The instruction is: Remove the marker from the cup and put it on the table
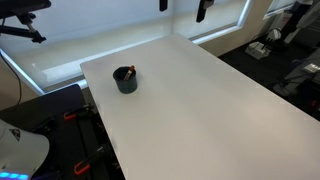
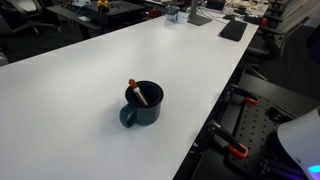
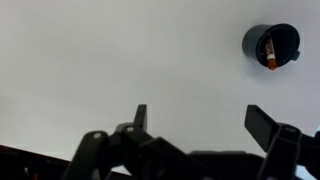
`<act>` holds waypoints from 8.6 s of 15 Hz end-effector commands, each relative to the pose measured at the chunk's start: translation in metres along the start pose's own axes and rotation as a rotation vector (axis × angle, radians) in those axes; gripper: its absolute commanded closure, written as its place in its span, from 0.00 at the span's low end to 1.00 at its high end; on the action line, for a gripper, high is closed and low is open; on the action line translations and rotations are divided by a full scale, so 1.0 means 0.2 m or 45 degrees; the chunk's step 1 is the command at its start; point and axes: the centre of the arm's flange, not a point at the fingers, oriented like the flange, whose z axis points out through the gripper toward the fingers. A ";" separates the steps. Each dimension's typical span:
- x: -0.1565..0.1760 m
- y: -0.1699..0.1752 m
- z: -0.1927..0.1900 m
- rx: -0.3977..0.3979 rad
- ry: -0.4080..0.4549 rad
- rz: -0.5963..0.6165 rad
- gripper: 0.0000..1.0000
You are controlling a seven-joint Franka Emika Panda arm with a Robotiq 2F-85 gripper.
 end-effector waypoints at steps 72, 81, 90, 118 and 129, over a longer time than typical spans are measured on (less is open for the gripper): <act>0.73 -1.04 1.14 0.395 -0.455 -1.237 0.00; 0.62 -1.12 1.24 0.431 -0.509 -1.218 0.00; 0.65 -1.09 1.33 0.472 -0.531 -1.251 0.00; 0.59 -1.08 1.56 0.545 -0.623 -1.234 0.02; 0.59 -1.06 1.56 0.548 -0.621 -1.226 0.90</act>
